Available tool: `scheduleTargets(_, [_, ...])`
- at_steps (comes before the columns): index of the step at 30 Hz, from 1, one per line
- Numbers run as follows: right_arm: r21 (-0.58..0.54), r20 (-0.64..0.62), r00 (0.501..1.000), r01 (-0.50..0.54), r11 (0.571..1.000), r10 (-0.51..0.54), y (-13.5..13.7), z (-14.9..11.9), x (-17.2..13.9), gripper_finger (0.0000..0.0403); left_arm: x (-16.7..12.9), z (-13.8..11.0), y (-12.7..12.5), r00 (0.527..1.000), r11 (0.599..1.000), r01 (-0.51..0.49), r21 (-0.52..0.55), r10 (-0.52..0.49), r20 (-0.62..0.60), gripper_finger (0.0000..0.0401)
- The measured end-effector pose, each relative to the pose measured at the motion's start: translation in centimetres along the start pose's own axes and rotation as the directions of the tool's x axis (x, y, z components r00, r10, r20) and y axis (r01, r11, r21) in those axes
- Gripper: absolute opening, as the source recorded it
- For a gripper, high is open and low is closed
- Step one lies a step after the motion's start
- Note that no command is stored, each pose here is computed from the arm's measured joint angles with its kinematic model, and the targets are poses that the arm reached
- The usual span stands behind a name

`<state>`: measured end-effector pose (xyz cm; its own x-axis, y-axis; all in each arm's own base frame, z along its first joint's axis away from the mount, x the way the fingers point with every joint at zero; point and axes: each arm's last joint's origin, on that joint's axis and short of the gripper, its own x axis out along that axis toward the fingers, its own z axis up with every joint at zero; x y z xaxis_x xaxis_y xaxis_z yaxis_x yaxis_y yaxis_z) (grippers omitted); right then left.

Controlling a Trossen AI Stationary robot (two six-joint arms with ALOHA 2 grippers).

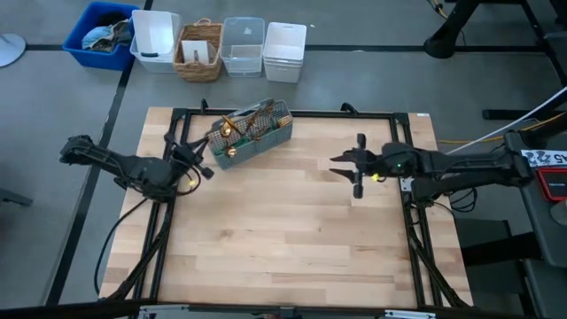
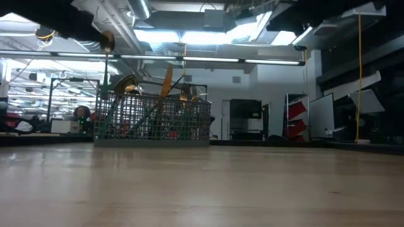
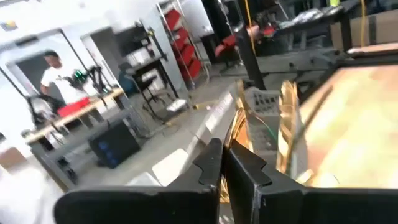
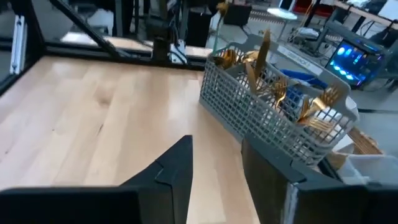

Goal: Sort silverware
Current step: Put the spoon into the left section of the silverware holder, then return to Home Position

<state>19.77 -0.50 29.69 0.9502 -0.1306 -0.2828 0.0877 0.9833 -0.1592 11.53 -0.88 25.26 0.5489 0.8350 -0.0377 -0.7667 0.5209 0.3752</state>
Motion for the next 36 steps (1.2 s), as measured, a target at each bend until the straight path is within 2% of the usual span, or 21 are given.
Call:
scheduleTargets(5, [0.109,0.029,1.000,-0.002,0.994,-0.001,0.3,-2.5,-0.3,0.0138,0.1,-1.1,-0.8,0.997,0.994,0.058,-0.090,-0.062,-0.037,0.0029])
scheduleTargets(9, [0.197,0.021,1.000,-0.004,0.980,0.000,0.5,-4.2,-0.6,0.0138,0.2,-1.6,-1.3,0.995,0.992,0.063,-0.106,-0.070,-0.065,0.0064])
scheduleTargets(14, [0.241,0.053,0.998,0.000,0.971,-0.013,0.6,-5.8,-1.2,0.0138,0.4,-1.8,-1.4,0.995,0.986,0.043,-0.162,-0.056,-0.079,0.0119])
scheduleTargets(17, [0.250,0.078,0.996,0.027,0.968,-0.048,0.6,-6.6,-1.6,0.0138,0.3,-1.8,-1.1,0.996,0.983,0.047,-0.178,-0.060,-0.072,0.0139])
scheduleTargets(23, [0.285,0.137,0.985,0.059,0.957,-0.102,0.4,-8.1,-3.3,0.0138,-0.8,-1.6,-0.2,0.979,0.955,0.194,-0.222,-0.203,-0.017,0.0146])
scheduleTargets(26, [0.294,0.179,0.977,0.057,0.954,-0.114,0.4,-8.5,-4.0,0.0138,-1.1,-2.7,-0.2,0.965,0.936,0.252,-0.245,-0.261,-0.006,0.0142])
scheduleTargets(31, [0.311,0.237,0.960,0.068,0.948,-0.146,0.2,-9.0,-5.2,0.0138,-1.4,-4.8,-0.8,0.953,0.902,0.291,-0.318,-0.301,0.018,0.0134])
scheduleTargets(36, [0.318,0.278,0.948,0.058,0.946,-0.152,0.2,-9.8,-5.9,0.0138,-1.5,-6.2,-2.1,0.896,0.825,0.439,-0.356,-0.432,0.104,0.0126])
